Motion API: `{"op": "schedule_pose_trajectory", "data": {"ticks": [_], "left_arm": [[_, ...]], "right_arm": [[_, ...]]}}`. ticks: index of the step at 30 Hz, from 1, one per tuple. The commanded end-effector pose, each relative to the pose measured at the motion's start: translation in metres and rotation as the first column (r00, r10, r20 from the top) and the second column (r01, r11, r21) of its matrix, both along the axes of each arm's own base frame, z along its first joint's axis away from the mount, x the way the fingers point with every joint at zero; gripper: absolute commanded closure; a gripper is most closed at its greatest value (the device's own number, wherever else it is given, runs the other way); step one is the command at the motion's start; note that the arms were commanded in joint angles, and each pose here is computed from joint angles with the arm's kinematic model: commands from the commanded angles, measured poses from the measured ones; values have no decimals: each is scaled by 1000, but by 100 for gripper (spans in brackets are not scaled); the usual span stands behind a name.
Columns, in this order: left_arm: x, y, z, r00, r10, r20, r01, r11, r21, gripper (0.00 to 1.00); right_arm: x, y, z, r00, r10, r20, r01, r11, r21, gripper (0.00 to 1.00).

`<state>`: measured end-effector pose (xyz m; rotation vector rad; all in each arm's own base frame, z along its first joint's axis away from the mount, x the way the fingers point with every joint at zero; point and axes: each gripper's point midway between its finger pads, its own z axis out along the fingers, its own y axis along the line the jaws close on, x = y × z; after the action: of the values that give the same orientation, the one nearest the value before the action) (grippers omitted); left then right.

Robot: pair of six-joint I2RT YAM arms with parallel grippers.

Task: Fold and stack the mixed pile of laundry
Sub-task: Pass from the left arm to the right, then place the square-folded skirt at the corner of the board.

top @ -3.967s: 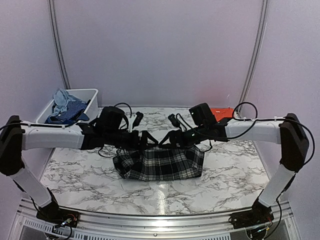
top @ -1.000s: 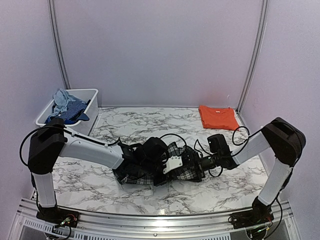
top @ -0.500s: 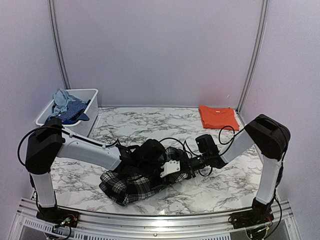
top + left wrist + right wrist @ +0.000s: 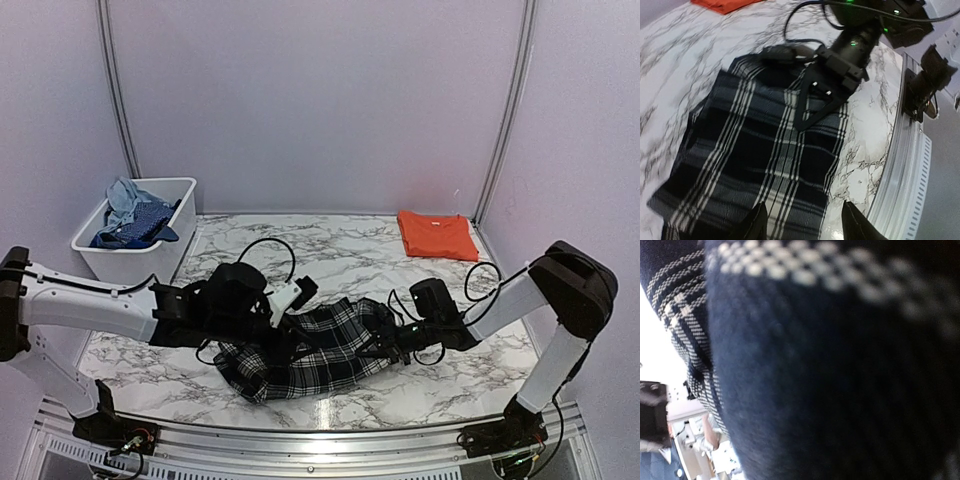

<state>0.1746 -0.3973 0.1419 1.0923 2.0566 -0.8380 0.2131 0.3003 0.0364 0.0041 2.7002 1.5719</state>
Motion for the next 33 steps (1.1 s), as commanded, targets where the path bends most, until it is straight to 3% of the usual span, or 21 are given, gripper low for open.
{"op": "schedule_pose_trajectory", "data": {"ticks": [1,6,13,14,16,17,26,33], "left_arm": [[2,47,-30,939,271,-213,-271,962,29,47],[21,74,-23,904,370,-212,-379,925,-4,44],[42,91,-27,882,434,-182,-432,900,53,38],[43,92,-28,879,440,-185,-438,897,55,32],[46,94,-29,873,449,-189,-447,893,58,8],[47,94,-30,872,452,-188,-449,891,60,2],[55,102,-32,861,477,-174,-466,879,103,1],[59,107,-32,865,477,-154,-462,878,126,1]], "right_arm": [[27,-5,16,989,-92,119,99,993,-57,100],[68,-23,21,969,-24,246,100,948,-303,100],[146,-50,50,927,56,371,145,859,-492,100],[153,-54,52,921,92,379,133,840,-526,100],[167,-56,56,909,164,384,103,804,-586,100],[176,-57,60,900,194,391,99,781,-617,100],[256,-98,109,839,219,498,279,612,-740,100],[307,-149,170,765,188,616,448,531,-719,100]]}}
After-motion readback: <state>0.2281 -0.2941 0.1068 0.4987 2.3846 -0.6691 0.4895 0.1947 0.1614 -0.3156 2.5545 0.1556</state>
